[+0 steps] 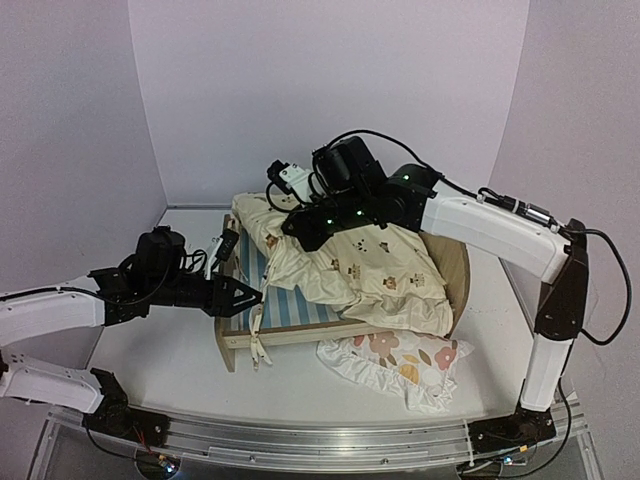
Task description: Set up the pet bed
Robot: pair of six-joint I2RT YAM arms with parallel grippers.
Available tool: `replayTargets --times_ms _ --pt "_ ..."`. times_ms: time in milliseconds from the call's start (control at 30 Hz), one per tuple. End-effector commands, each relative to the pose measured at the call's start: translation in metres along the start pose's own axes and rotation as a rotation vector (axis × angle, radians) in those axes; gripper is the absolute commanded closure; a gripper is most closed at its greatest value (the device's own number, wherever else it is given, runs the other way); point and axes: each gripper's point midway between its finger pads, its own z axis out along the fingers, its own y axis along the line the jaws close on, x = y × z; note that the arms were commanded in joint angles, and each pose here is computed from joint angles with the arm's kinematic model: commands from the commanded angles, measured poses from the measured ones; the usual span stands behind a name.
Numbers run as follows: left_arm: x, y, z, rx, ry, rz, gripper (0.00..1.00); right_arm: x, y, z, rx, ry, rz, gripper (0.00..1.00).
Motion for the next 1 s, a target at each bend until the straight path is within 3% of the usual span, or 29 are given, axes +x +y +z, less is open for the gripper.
replayTargets --times_ms 0,100,300,600,967 --pt "-0.011 -0.017 0.006 0.065 -0.026 0.044 0.50 -0.029 -0.013 -0.029 0.028 -0.100 0.023 1.00" --pt "-0.011 -0.017 0.008 0.061 -0.024 0.045 0.56 -0.028 -0.013 -0.028 0.028 -0.099 0.023 1.00" --pt "-0.022 -0.012 0.009 -0.006 -0.055 0.048 0.99 -0.026 -0.012 -0.028 0.026 -0.095 0.023 1.00" --pt "-0.084 0.005 -0.035 -0.305 -0.201 0.042 0.99 -0.018 -0.004 -0.026 -0.021 -0.081 0.052 1.00" --pt "-0.079 0.032 -0.054 -0.482 -0.208 -0.010 0.98 -0.003 0.001 -0.011 -0.041 -0.044 0.066 1.00"
